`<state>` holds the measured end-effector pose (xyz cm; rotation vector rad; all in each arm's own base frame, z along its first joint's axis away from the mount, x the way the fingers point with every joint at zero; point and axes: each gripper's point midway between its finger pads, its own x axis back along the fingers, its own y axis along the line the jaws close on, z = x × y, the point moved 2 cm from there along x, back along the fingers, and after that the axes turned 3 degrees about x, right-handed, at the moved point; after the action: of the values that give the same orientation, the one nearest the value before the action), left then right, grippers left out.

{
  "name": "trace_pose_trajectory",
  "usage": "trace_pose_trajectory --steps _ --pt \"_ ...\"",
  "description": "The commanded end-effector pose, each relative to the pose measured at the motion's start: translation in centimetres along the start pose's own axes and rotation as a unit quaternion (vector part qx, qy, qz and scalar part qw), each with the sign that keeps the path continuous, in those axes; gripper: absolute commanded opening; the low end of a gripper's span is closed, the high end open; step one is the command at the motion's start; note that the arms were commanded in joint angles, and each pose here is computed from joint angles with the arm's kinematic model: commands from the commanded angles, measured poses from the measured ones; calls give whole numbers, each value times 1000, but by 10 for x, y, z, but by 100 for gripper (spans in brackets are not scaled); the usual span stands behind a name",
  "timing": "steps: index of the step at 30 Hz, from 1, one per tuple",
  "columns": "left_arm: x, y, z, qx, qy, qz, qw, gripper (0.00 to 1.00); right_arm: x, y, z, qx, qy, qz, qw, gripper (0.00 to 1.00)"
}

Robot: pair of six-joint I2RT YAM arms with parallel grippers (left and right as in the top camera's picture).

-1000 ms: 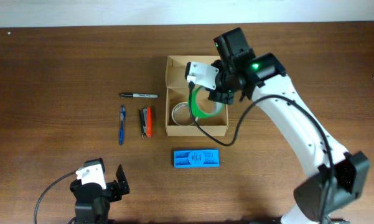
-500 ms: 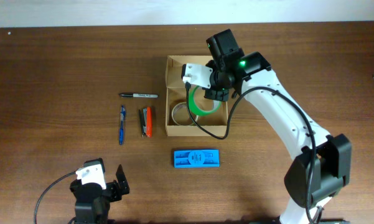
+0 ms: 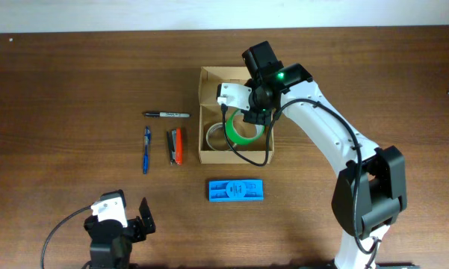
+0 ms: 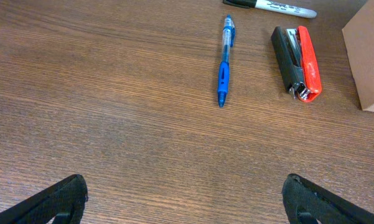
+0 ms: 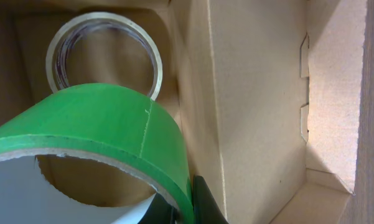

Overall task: Pack container
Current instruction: 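Lift the green tape roll into the box beside the white roll, release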

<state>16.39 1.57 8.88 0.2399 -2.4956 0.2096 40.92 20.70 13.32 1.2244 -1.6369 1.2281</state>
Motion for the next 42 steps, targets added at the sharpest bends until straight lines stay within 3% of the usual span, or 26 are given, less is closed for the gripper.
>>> trace_pose_trajectory --steps 1,27,33,38,42 --pt "-2 2 1 -8 -1 -6 1000 100 -4 0 6 3 20 2 1000 4" --pt "-2 2 1 -8 -1 -6 1000 100 -39 12 20 -2 51 -39 998 4" --pt "-2 2 1 -8 -1 -6 1000 100 -39 12 20 -2 51 -39 998 29" --pt "-2 2 1 -8 -1 -6 1000 100 -39 12 20 -2 51 -39 998 32" --pt "-2 2 1 -8 -1 -6 1000 100 -39 12 20 -4 51 -39 998 43"
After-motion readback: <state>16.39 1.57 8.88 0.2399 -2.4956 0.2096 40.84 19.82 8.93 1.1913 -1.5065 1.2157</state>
